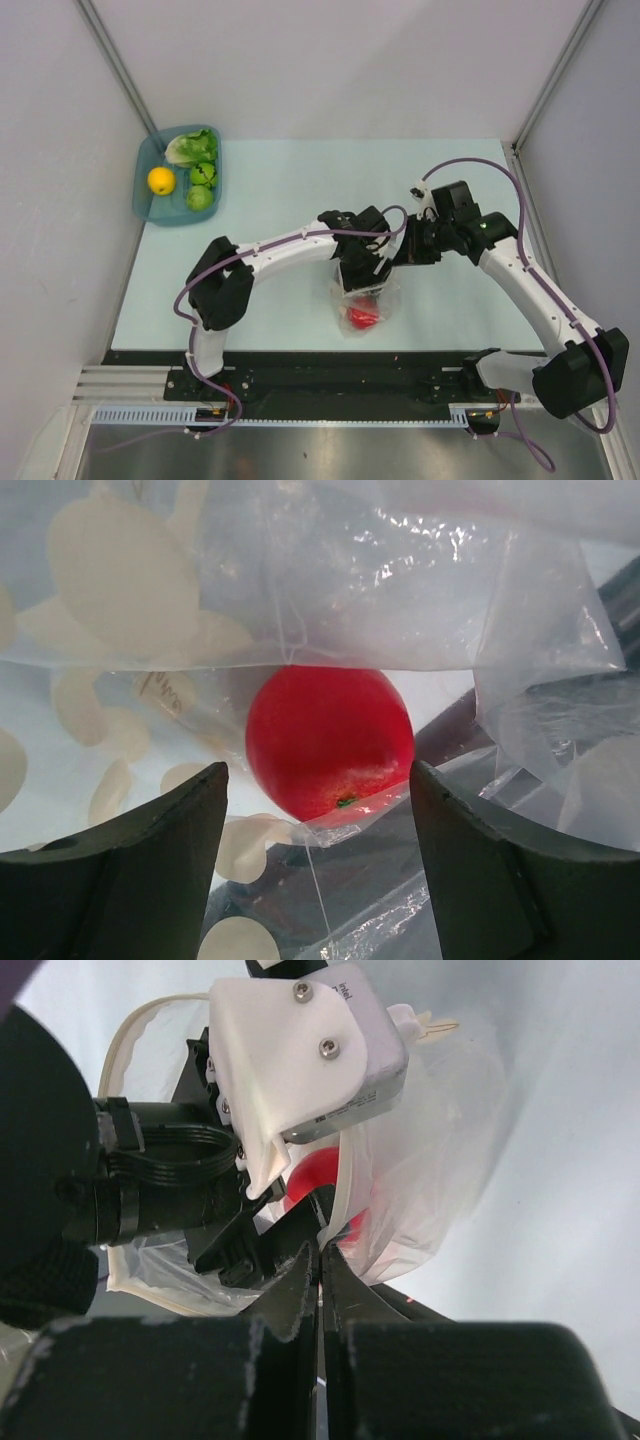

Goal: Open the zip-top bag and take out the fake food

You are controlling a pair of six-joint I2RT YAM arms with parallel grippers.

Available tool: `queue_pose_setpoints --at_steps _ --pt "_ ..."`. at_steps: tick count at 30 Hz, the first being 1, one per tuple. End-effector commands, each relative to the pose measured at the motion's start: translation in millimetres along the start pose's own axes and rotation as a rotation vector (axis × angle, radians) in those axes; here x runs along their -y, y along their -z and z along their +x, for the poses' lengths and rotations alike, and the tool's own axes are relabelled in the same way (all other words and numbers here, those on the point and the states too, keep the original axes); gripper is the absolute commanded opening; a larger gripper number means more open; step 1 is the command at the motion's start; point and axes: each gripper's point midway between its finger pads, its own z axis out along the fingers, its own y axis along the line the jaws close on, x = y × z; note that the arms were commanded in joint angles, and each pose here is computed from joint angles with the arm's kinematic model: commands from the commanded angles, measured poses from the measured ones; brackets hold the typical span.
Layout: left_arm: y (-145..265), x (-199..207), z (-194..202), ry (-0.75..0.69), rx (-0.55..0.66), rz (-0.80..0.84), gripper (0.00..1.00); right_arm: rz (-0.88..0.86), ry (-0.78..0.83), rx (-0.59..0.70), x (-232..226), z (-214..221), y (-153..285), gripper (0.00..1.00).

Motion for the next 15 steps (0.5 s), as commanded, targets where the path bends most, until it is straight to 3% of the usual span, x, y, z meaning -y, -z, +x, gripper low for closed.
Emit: queue_pose_setpoints --at_steps 1,6,11,15 --pt "8.8 17.4 6.1 -0.043 -0.016 0.090 0.78 -0.013 0.016 0.049 -2.0 -3.5 5.3 0.00" --pt "-0.2 18.0 24.8 -0.065 -0.084 0.098 0.78 -0.011 0.008 0.052 1.2 -3.8 4.5 0.00" --pt "-16.1 17.5 47.9 -0.107 -0.161 0.063 0.69 -0.007 -0.001 0.047 6.1 0.0 2.0 0.00" --pt "-26.7 24.4 63.7 -0.118 -0.213 0.100 0.74 0.001 -0.012 0.042 12.3 4.3 0.5 0.00"
